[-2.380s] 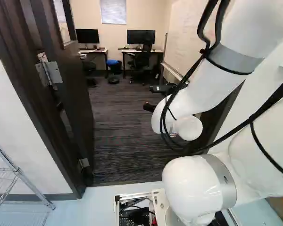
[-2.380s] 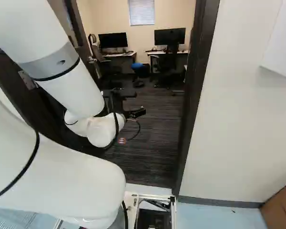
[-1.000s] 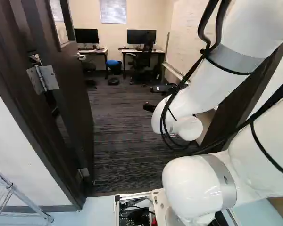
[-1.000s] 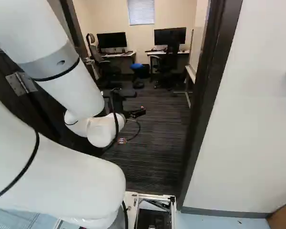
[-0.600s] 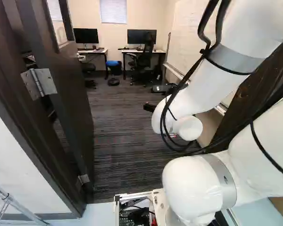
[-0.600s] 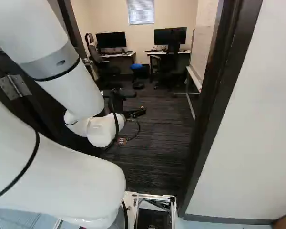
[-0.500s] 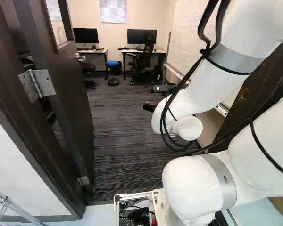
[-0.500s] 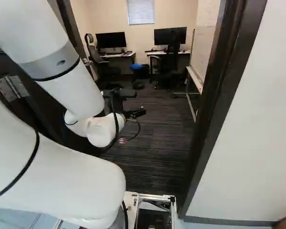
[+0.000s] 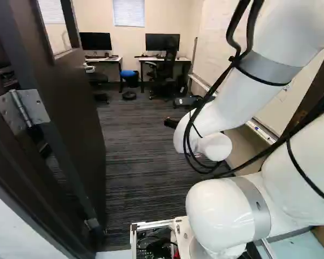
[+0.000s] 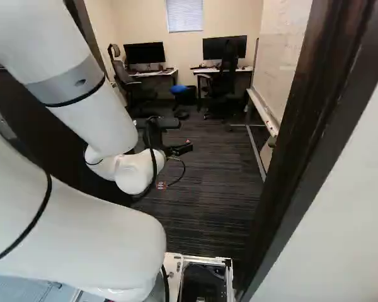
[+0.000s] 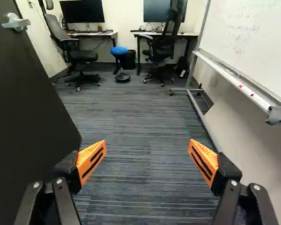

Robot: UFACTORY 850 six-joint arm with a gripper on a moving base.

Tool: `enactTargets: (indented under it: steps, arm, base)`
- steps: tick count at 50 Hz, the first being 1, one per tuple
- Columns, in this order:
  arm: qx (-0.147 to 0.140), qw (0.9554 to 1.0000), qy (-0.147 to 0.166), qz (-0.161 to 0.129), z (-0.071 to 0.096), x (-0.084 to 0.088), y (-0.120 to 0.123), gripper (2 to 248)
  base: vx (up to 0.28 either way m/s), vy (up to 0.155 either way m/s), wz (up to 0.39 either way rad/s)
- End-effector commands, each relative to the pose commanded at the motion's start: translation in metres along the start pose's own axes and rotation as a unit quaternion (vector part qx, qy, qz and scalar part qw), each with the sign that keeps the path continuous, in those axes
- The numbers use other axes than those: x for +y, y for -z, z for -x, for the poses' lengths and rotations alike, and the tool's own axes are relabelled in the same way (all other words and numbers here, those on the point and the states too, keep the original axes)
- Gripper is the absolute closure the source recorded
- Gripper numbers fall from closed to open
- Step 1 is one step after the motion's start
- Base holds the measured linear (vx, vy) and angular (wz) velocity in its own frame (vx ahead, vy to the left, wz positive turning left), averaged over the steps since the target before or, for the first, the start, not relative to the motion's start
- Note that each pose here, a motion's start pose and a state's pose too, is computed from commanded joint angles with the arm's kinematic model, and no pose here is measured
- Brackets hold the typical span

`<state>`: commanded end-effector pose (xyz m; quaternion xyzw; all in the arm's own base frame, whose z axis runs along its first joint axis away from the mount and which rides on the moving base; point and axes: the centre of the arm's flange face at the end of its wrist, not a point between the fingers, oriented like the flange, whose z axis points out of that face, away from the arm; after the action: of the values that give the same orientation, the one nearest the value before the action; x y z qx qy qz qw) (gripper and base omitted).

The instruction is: Open the door and move inside

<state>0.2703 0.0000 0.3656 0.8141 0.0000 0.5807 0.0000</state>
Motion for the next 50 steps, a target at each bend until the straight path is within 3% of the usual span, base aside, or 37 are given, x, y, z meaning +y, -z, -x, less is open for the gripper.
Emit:
enactTargets:
  steps: [50]
  arm:
    - [0.0,1.0,0.0,0.0,0.0,0.0,0.0,3]
  base:
    - [0.186,0.031,-0.015]
